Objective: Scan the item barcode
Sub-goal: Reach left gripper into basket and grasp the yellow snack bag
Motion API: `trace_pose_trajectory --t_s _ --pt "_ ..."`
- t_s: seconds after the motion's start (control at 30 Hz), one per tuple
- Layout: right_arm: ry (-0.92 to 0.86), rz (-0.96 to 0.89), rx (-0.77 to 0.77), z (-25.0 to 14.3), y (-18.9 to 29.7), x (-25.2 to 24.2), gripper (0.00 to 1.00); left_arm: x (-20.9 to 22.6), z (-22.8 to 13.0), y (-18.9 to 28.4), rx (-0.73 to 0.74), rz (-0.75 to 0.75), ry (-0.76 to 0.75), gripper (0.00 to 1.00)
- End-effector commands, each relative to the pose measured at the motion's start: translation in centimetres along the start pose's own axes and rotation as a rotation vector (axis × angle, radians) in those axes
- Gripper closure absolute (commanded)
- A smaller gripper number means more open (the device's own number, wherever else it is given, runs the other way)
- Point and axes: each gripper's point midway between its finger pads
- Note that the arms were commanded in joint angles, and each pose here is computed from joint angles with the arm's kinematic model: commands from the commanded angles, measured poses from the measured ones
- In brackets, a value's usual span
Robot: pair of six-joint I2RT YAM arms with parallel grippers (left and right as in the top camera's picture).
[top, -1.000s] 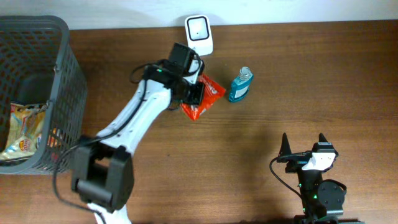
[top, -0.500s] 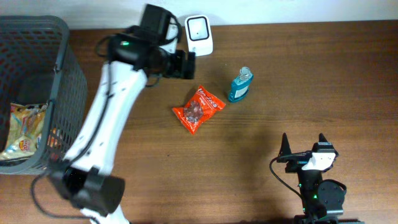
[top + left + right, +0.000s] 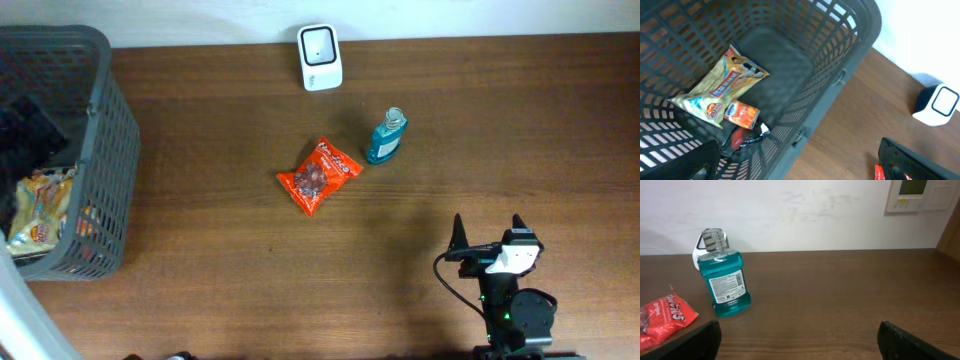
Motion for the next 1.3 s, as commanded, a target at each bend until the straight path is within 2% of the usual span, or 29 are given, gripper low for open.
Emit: trace_pose_trajectory --t_s 0.0,0.2,0.27,0.33,0.4,0.43,0.5,0.6,0.63,0.73,0.87,1.07,1.13,1.17,1.2,1.27 --pt "-0.004 -0.003 0.005 -0.4 0.0 -0.1 0.02 0.2 0.1 -0.4 0.009 0.002 0.023 0.01" --pt "-0.004 -0.004 0.005 -0.3 0.0 -0.1 0.02 0.5 0.4 -3.0 0.051 0.009 0.028 0.01" --pt "-0.004 -0.004 0.005 -0.3 0.0 -0.1 0.02 1.7 0.9 -4.8 0.062 0.072 0.028 0.01" --pt "-0.004 -0.003 0.005 -0.3 0.0 -0.1 0.02 5.7 1.0 -7.2 0.077 0.303 0.173 0.01" --pt "-0.004 -0.003 0.005 -0.3 0.0 -0.1 0.02 8.1 1.7 -10.0 0.077 0.436 0.173 0.01" --pt "-0.004 -0.003 0.005 -0.3 0.0 -0.1 0.02 8.9 1.9 -11.9 0.100 0.466 0.115 0.01" --pt "-0.004 -0.003 0.005 -0.3 0.0 -0.1 0.02 10.6 1.4 -15.0 0.170 0.483 0.042 0.01" --pt "-0.004 -0.004 0.005 -0.3 0.0 -0.1 0.02 12.7 -1.4 -18.9 0.344 0.492 -0.074 0.01" --pt "-0.004 -0.004 0.005 -0.3 0.0 -0.1 0.02 13.7 -2.5 -20.2 0.418 0.481 -0.159 0.03" --pt "-0.004 -0.003 0.005 -0.3 0.0 -0.1 0.02 13.4 -4.6 -23.0 0.521 0.360 -0.244 0.15" --pt "-0.004 -0.004 0.005 -0.3 0.0 -0.1 0.02 14.5 -8.2 -26.0 0.661 0.340 -0.240 0.10" --pt "-0.004 -0.004 0.005 -0.3 0.0 -0.1 0.02 15.6 -12.3 -28.0 0.746 0.337 -0.230 0.08" --pt "-0.004 -0.003 0.005 -0.3 0.0 -0.1 0.02 16.1 -13.2 -28.5 0.752 0.339 -0.220 0.16" --pt "-0.004 -0.004 0.005 -0.3 0.0 -0.1 0.02 16.3 -13.3 -28.7 0.747 0.340 -0.217 0.33" --pt "-0.004 -0.003 0.005 -0.3 0.0 -0.1 0.02 16.4 -13.1 -28.8 0.739 0.342 -0.214 0.53" --pt "-0.004 -0.004 0.005 -0.3 0.0 -0.1 0.01 17.3 -12.7 -28.7 0.732 0.395 -0.232 0.81"
Point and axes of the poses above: each gripper's point midway between its finger pads, its own y axis back along the fingers, its own x axis along the line the jaws close on, z = x × y, and after that the axes turned 5 degrees about -y, right-handed
